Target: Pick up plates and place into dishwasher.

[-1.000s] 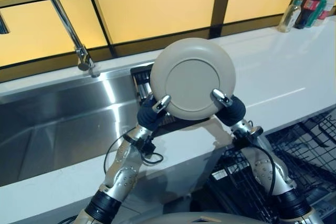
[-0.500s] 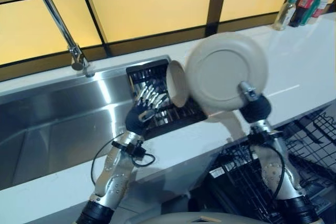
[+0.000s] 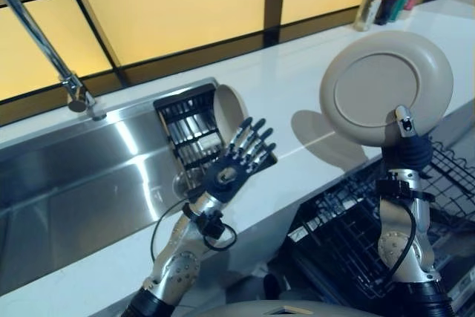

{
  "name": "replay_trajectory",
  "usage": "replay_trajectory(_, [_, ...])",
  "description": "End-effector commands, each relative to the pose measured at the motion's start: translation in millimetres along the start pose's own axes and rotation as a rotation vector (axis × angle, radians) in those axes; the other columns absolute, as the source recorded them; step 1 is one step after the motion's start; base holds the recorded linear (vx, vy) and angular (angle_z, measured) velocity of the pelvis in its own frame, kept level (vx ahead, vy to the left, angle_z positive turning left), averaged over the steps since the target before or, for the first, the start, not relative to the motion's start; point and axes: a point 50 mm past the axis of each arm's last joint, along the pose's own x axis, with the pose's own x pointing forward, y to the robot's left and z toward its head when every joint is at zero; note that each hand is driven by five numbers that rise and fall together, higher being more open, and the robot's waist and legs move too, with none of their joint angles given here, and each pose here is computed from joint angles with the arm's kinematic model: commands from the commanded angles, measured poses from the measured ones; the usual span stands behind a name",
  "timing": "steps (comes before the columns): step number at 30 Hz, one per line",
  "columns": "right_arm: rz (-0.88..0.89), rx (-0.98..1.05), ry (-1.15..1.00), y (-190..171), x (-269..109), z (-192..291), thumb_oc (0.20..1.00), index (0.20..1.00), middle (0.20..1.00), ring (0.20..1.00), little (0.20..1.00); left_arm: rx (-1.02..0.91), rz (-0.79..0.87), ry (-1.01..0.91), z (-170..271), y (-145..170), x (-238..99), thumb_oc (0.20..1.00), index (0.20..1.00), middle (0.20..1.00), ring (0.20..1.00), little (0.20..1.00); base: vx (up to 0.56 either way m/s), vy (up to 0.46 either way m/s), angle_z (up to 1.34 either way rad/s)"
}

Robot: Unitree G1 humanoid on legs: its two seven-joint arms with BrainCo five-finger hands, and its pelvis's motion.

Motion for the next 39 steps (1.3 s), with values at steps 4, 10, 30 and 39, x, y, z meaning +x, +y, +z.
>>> replay_trajectory(4, [-0.114,-0.343,-0.079,-21.3,4.8,17.4,0.2,0.2,0.2,0.2,0.2,0.0,-0.185,0.029,0.7,-20.1,14.7,1.0,1.0,1.0,1.0,1.0,0.0,0.052,-0.28])
replay_trajectory(10, [-0.159,-0.361,-0.085,-31.1,2.4,21.5,0.2,0.2,0.2,0.2,0.2,-0.066,-0.202,0.106,-10.6,-18.4,10.8,1.0,1.0,1.0,1.0,1.0,-0.01,0.023,-0.24])
replay_trajectory(30, [-0.04,-0.511,0.146,-54.2,4.2,-0.5,0.2,0.2,0.2,0.2,0.2,-0.204,-0.138,0.467,-78.9,4.5,-29.2,1.0,1.0,1.0,1.0,1.0,0.0,-0.003,-0.04])
replay_trajectory(39, [-0.001,-0.685,0.36,-79.1,-4.3,-8.1,0.2,0.2,0.2,0.2,0.2,-0.204,-0.01,0.542,-81.1,28.7,-66.9,1.0,1.0,1.0,1.0,1.0,0.01,-0.01,-0.05])
